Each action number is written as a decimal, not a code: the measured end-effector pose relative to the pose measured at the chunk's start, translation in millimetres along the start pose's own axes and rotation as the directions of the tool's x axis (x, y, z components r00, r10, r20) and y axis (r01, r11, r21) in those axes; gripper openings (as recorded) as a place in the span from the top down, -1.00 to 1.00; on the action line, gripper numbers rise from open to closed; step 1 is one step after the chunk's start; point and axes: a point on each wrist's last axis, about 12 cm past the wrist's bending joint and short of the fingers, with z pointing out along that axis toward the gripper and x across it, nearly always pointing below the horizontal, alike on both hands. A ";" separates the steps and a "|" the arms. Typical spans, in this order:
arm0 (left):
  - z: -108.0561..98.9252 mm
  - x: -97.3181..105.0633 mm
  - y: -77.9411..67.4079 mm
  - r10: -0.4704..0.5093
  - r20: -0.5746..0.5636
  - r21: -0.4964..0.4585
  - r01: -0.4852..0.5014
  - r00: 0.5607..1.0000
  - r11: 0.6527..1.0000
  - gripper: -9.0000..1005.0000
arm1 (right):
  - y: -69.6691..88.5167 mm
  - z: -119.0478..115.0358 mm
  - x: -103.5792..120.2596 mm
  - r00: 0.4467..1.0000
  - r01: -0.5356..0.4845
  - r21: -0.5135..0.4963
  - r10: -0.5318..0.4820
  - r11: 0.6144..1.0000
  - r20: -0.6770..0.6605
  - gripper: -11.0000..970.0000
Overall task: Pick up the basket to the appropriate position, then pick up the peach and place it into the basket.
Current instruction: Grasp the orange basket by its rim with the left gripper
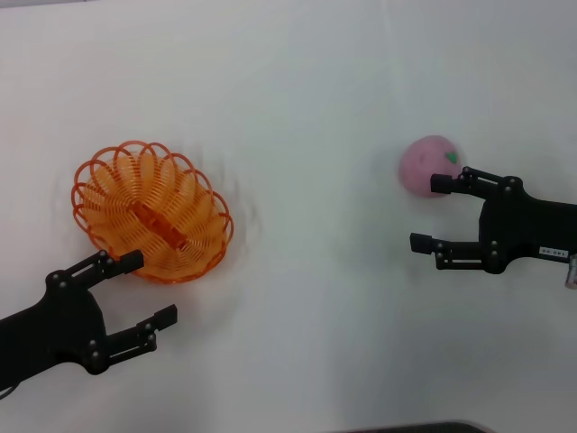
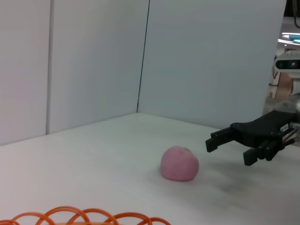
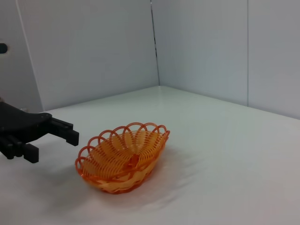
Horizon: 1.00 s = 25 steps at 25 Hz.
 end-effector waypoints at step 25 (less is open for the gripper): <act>-2.7 -12.9 21.5 -0.326 0.012 -0.060 0.326 0.945 0.943 -0.56 | -0.3 0.1 -0.5 1.000 -0.005 0.000 0.005 1.000 0.003 -0.92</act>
